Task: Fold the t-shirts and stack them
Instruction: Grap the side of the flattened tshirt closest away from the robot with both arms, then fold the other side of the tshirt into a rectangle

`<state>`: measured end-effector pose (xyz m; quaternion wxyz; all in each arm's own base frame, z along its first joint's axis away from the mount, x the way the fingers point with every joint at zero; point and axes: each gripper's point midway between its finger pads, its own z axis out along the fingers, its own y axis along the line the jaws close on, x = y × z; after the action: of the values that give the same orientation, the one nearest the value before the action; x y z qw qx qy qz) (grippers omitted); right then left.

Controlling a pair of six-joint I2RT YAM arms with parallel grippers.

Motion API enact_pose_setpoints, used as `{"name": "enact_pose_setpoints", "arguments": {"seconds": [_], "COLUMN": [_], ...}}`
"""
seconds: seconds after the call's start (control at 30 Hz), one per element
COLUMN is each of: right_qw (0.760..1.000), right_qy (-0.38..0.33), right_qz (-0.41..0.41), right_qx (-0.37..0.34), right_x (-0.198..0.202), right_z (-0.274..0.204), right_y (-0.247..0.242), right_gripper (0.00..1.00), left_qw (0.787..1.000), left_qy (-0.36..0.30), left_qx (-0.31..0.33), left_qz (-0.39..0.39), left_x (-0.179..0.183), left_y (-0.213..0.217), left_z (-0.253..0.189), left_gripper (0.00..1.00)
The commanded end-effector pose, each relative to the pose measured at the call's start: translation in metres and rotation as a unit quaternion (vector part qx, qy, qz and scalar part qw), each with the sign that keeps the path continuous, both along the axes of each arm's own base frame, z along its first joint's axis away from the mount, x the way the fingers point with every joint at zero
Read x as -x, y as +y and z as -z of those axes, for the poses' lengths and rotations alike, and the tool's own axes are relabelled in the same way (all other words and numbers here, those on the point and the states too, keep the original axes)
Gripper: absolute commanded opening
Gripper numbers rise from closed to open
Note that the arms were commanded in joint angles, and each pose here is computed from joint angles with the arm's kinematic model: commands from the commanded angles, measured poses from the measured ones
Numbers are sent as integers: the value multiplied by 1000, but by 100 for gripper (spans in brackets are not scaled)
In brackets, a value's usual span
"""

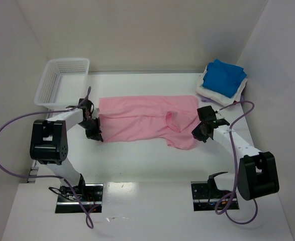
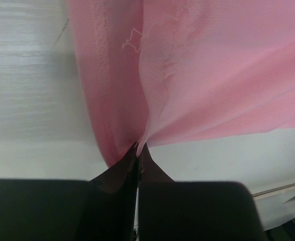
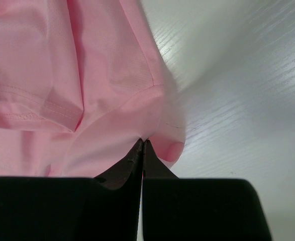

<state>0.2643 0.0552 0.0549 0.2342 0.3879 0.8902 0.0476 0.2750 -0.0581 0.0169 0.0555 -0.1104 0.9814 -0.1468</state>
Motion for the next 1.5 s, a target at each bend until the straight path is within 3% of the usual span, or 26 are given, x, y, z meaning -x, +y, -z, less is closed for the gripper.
{"name": "enact_pose_setpoints", "arguments": {"seconds": [0.0,0.3,0.5,0.93,1.3,1.37,1.47], "right_qw": [998,994,989,984,982,982,982], "right_qy": [-55,-111,-148,-176,-184,-179,-178], "right_qz": [2,-3,-14,-12,-47,-51,-55], "right_qx": [11,12,10,14,6,9,11], "right_x": [-29,-58,-85,-148,-205,-210,-222], "right_z": [-37,-81,-101,-98,-85,-77,-72], "right_y": [-5,-17,-25,-52,-44,-45,-45], "right_gripper": [0,0,0,0,0,0,11], "left_qw": [999,994,990,986,983,983,983], "left_qy": [-33,-84,-117,-160,-179,-182,-179], "left_qx": [-29,-55,-24,13,-2,-6,-21], "left_qz": [-13,-42,-68,-56,-45,-38,-36], "left_x": [-17,-50,-83,-155,-196,-202,-209], "left_y": [10,31,43,37,40,35,31], "left_z": [-24,-60,-68,-71,-66,-66,-58], "left_gripper": [0,0,0,0,0,3,27]}}
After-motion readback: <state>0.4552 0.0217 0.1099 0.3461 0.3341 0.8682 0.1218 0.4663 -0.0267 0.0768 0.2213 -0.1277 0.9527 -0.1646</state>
